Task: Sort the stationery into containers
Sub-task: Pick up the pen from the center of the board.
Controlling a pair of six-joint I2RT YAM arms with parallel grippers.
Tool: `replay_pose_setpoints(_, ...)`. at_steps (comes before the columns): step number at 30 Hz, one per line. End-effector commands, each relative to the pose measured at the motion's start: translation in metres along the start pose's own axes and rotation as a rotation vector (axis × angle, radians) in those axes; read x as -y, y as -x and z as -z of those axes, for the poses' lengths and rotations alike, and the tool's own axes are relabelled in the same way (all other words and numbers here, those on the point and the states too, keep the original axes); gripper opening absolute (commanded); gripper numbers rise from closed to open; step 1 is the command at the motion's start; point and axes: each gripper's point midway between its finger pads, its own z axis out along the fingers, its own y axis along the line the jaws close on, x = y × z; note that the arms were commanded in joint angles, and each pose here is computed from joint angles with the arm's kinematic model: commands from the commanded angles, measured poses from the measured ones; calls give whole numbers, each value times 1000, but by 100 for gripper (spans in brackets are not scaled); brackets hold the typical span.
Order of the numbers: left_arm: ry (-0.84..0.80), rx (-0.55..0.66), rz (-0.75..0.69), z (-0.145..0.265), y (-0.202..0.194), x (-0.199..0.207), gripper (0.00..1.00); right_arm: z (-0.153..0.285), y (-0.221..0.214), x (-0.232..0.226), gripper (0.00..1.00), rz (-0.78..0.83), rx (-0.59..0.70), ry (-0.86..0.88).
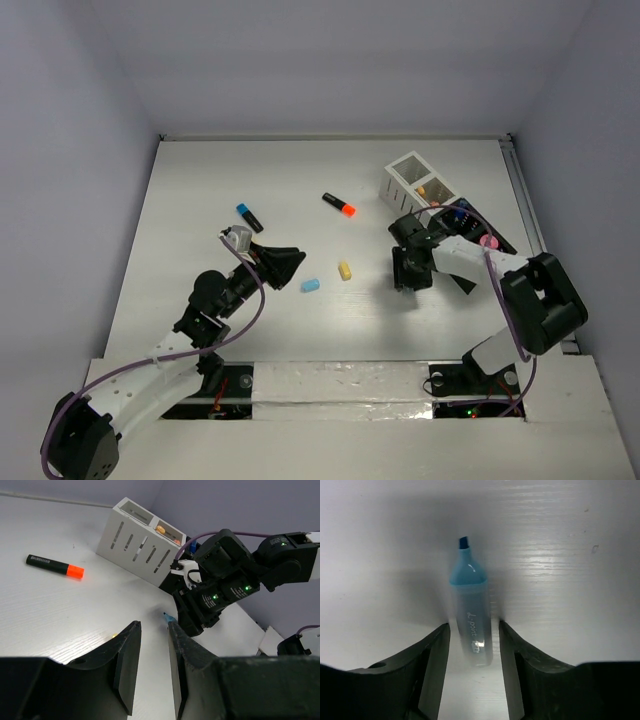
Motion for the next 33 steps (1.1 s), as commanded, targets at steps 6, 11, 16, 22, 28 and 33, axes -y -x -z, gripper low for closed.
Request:
replay_pose_setpoints(6,-62,54,-10,-3,18,16,26,-20,6,-23,23,17,36,-45)
replay_pose_setpoints(11,-67,44,-11,-5,16,17,28,5,31,-48,7,32,165,21)
replay_pose_setpoints(16,-121,0,5,-9,7,26,31,59,63,-89,3,54,346,196)
replay_pose_setpoints(22,-159,-56,12,-17,-7,28,41,121,97,-147,2,50,535,449)
replay_pose_setpoints(28,-103,-74,18,-23,-16,14,45,148,103,-196,2,39,610,639)
replay_pose_setpoints(33,-82,-95,19,-27,-23,8,55,151,101,-225,2,40,630,724)
